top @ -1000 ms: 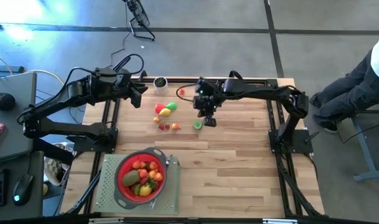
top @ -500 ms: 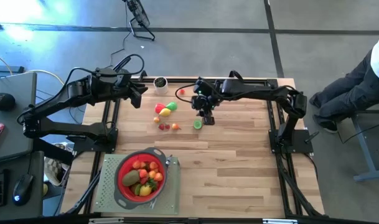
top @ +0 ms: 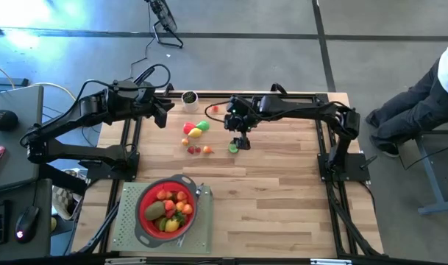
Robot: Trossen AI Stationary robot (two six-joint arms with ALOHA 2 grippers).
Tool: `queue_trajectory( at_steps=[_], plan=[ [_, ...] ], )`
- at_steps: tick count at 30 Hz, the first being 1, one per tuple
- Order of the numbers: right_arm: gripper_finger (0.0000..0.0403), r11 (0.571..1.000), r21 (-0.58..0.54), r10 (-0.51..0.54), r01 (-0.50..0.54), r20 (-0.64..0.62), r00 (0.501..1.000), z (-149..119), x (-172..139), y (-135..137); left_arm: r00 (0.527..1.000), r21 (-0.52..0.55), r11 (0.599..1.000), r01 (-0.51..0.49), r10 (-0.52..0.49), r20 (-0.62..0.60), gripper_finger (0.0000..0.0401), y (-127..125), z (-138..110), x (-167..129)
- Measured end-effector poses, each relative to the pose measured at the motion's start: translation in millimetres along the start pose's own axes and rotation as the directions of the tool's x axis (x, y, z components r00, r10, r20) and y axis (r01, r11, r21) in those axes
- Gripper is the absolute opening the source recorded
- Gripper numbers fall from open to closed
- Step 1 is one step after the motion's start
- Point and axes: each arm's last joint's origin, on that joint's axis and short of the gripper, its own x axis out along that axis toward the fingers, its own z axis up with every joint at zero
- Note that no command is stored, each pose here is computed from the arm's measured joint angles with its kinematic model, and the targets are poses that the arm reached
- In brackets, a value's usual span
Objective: Pick & Place Fruit
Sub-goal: Put the half kiwi into the red strainer bowl on the shelf
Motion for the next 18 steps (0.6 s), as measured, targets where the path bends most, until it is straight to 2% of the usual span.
queue_trajectory(
  at_steps=[4,9,18],
  plan=[
    [0.0320,0.997,0.029,0.066,-0.065,-0.052,0.996,-18,27,0,1.000,0.001,1.000,-0.002,0.002,-0.004,0.0096,0,0,0],
    [0.0305,0.997,0.040,0.073,-0.069,-0.101,0.992,-42,51,4,1.000,0.004,1.000,-0.003,0.003,-0.006,0.0096,0,-1,0],
    [0.0303,0.998,0.045,0.051,-0.049,-0.043,0.998,-65,74,9,1.000,0.014,1.000,-0.015,0.015,-0.022,0.0097,1,-2,0]
  ],
)
